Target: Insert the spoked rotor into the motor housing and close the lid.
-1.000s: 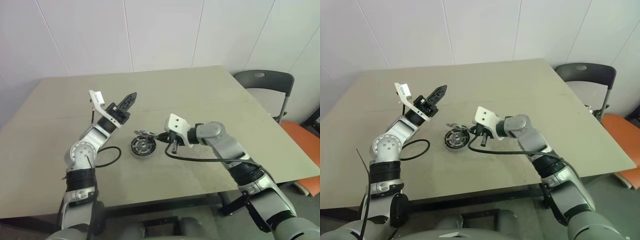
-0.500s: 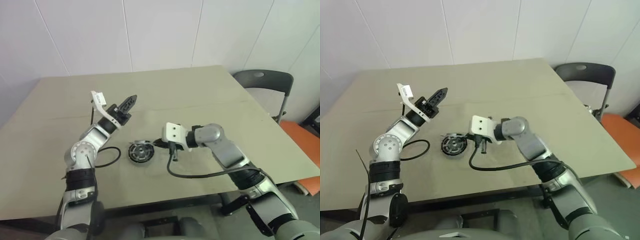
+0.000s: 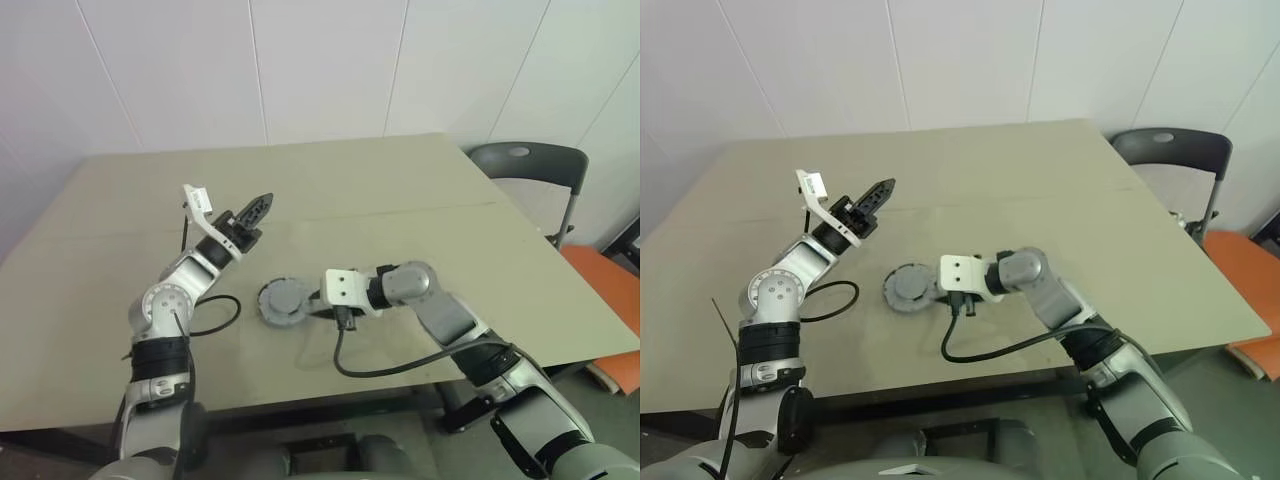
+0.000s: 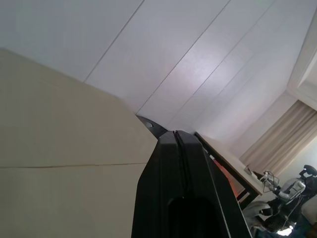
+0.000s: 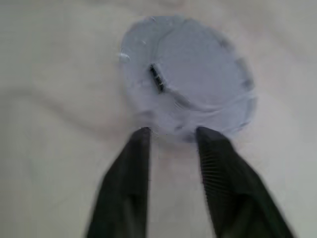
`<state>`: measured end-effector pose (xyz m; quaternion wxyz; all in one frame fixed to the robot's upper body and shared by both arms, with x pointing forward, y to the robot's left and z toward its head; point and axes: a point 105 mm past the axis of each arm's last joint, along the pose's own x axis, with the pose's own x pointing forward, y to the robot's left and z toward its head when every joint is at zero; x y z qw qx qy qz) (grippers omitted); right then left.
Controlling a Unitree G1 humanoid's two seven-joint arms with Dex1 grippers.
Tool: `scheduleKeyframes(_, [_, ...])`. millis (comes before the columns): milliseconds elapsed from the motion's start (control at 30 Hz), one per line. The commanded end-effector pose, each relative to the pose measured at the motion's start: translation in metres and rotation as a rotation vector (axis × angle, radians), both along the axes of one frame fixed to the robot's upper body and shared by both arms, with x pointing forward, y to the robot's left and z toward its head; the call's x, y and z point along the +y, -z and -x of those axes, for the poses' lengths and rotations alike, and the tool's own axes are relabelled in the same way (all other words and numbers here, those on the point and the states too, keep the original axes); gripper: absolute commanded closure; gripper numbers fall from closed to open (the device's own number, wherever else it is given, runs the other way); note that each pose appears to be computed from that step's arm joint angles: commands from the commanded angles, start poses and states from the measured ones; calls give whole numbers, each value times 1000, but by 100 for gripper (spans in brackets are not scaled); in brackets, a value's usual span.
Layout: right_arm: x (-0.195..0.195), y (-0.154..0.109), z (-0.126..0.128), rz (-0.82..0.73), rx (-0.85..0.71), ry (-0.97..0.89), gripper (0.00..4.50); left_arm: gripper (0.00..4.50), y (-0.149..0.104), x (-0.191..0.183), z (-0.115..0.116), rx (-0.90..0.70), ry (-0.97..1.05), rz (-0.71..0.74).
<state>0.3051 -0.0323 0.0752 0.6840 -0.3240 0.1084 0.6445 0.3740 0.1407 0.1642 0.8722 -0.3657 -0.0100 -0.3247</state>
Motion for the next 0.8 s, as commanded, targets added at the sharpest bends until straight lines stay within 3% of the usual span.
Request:
scheduleKeyframes(33, [-1,-18,6,-57,100,-25,176,450,-11,4,-2,-40,-13,-2])
scheduleKeyframes(100, [-2,-18,8,-61,140,-30,113,450,-10,4,-2,-37,-14,-3])
scheduleKeyframes(367, [17,-44,-42,-294,67,227,113,450,-7,4,0,-35,-15,-16])
scheduleKeyframes(500, [28,-42,-37,-302,68,212,113,450,-15,6,7,-97,-2,-30])
scheduleKeyframes(633, [29,-26,-17,-225,77,99,113,450,-14,2,31,-200,118,-193])
scheduleKeyframes(800, [34,-30,-23,-231,45,104,113,450,-3,12,39,-246,120,-354])
